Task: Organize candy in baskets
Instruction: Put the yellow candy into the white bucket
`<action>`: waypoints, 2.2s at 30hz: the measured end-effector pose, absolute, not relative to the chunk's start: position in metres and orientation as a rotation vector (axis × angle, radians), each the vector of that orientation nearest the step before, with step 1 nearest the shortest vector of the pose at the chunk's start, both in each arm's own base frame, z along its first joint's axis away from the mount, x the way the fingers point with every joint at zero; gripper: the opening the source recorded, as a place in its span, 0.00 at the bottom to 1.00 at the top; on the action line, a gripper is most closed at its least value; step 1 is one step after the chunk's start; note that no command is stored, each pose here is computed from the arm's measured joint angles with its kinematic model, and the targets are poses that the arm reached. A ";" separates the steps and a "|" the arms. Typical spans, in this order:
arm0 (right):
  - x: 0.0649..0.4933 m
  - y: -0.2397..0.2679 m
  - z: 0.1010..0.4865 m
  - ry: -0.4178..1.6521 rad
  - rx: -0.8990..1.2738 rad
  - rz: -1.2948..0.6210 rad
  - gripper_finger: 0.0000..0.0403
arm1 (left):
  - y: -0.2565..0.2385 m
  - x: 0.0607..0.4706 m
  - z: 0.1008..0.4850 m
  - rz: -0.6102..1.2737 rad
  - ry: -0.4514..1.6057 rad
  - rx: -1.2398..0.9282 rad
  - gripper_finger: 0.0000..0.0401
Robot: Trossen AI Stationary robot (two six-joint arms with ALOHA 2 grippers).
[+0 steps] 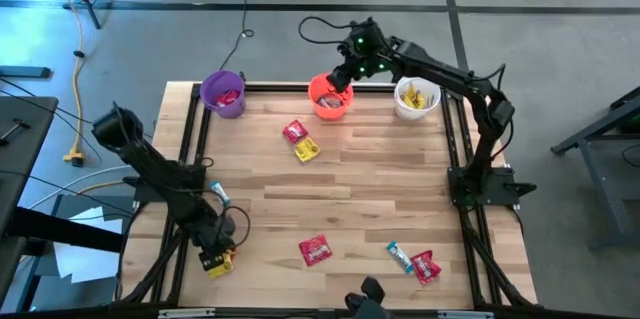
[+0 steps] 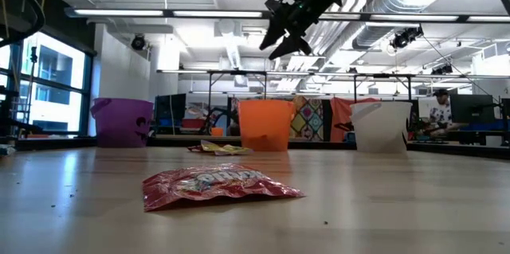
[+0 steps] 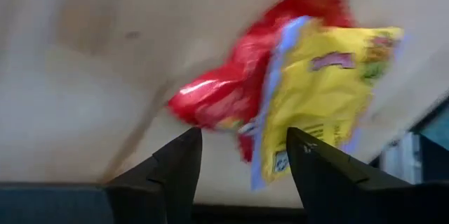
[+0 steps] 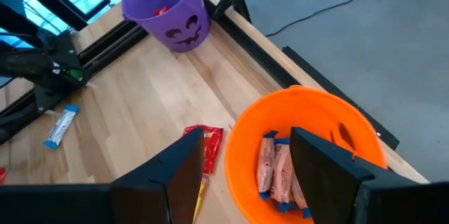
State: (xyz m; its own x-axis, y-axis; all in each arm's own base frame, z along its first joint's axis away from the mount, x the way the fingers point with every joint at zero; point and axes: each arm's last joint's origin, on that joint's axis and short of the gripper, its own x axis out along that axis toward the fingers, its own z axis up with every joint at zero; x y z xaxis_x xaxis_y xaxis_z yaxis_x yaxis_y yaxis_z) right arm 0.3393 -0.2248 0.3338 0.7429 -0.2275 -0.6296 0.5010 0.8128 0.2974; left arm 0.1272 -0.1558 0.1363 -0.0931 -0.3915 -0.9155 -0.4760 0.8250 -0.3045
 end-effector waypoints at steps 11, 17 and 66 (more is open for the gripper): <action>0.344 -0.218 0.334 0.612 0.471 -0.398 0.50 | -0.160 0.129 0.121 -0.030 1.743 -0.694 0.38; 0.341 -0.216 0.338 0.610 0.471 -0.395 0.50 | -0.160 0.127 0.128 -0.111 1.731 -0.691 0.05; 0.391 -0.072 0.372 0.460 0.319 0.333 0.53 | 0.016 0.176 0.291 0.026 -0.071 -0.708 0.00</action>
